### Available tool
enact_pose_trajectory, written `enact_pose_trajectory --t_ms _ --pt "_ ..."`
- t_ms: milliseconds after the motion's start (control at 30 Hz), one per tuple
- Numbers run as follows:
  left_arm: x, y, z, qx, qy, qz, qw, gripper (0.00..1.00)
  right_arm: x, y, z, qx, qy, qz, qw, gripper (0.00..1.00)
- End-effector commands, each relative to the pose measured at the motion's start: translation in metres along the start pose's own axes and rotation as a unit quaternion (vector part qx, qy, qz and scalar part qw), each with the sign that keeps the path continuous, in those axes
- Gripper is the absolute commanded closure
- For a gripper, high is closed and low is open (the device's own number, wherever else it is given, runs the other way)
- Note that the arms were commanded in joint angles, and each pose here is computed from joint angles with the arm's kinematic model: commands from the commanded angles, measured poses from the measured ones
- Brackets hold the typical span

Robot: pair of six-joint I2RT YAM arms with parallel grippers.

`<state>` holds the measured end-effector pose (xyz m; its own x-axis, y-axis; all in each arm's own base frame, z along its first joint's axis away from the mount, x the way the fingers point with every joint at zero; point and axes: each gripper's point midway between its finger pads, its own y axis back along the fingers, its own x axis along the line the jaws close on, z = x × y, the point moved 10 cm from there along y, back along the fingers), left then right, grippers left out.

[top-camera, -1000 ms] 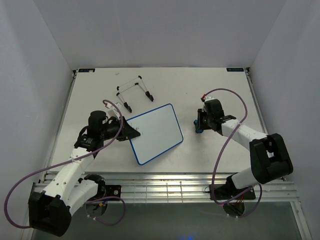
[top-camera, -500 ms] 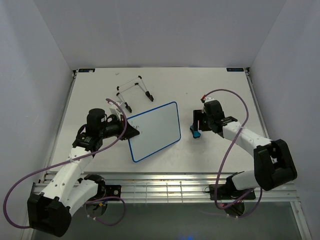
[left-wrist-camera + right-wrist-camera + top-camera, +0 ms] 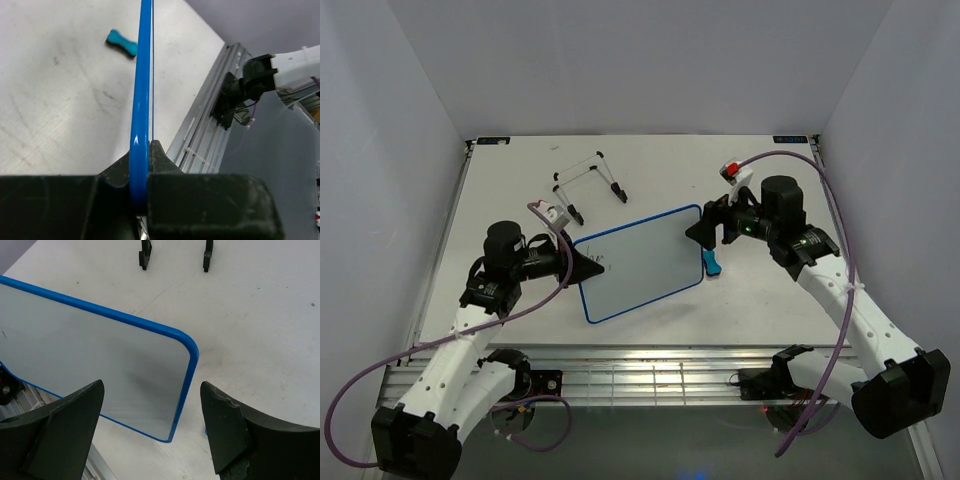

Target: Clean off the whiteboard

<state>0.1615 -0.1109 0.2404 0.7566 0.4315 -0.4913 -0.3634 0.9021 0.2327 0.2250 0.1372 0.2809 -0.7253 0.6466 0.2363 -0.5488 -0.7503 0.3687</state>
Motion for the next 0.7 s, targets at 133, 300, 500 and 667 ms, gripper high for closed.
enact_pose_trajectory --t_ms 133,300,500,667 --pt "-0.037 0.007 0.038 -0.04 -0.101 -0.206 0.973 1.0 0.011 0.043 0.009 -0.005 -0.019 0.039 0.999 0.17" --pt "-0.035 0.002 0.046 -0.023 -0.103 -0.241 0.965 1.0 0.026 0.061 0.01 -0.027 -0.007 0.068 0.997 0.16" --pt "-0.036 0.0 0.065 0.016 -0.122 -0.31 0.943 1.0 0.051 0.074 0.006 -0.044 0.012 0.204 0.978 0.23" --pt "-0.023 -0.015 0.085 0.02 -0.132 -0.319 0.938 1.0 0.068 0.09 0.004 -0.062 0.017 0.252 0.966 0.31"
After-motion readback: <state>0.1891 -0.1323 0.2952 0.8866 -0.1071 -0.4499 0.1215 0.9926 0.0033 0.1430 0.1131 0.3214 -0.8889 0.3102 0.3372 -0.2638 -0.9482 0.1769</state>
